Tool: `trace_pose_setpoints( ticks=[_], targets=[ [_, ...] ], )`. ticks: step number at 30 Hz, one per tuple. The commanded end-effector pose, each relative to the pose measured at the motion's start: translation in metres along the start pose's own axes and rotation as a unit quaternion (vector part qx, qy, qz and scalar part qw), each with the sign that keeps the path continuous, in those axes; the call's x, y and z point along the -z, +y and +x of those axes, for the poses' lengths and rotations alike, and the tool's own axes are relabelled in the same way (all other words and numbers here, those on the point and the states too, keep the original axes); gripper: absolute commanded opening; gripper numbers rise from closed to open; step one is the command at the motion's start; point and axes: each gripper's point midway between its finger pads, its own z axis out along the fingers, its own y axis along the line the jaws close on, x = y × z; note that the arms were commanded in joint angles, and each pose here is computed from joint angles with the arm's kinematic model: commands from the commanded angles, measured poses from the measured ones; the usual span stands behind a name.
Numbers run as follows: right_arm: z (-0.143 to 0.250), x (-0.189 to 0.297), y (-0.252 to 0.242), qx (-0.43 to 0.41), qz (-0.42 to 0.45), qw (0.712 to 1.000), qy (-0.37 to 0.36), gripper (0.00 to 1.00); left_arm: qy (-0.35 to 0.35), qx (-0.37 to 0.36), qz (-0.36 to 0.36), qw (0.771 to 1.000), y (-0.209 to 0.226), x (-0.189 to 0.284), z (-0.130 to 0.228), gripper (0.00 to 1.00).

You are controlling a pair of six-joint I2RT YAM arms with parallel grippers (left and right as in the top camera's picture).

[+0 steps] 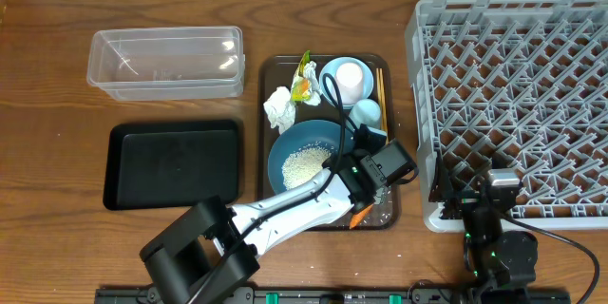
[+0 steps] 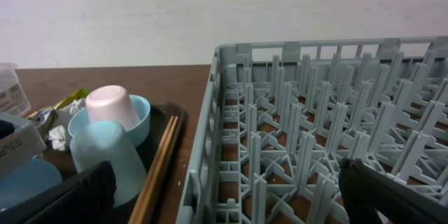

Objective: Sort waste into correct bins and load items into the dishwasher rack
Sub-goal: 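Close the left gripper on the blue bowl's rim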

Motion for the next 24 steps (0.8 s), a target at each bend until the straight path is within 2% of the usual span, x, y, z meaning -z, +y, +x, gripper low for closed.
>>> trace_pose_setpoints(
  ticks=[1,14,24],
  targets=[
    [0.002,0.0,0.006,0.008,-0.012,1.0,0.004,0.99,0.002,-0.001,-0.019,1.0,0.007,-0.006,0.004,0.72],
    [0.002,0.0,0.006,0.008,-0.012,1.0,0.004,0.99,0.004,-0.001,-0.02,1.0,0.008,-0.008,0.007,0.66],
    [0.002,0.0,0.006,0.008,-0.012,1.0,0.004,0.99,0.018,0.009,-0.029,0.999,0.016,-0.014,0.02,0.66]
  ],
)
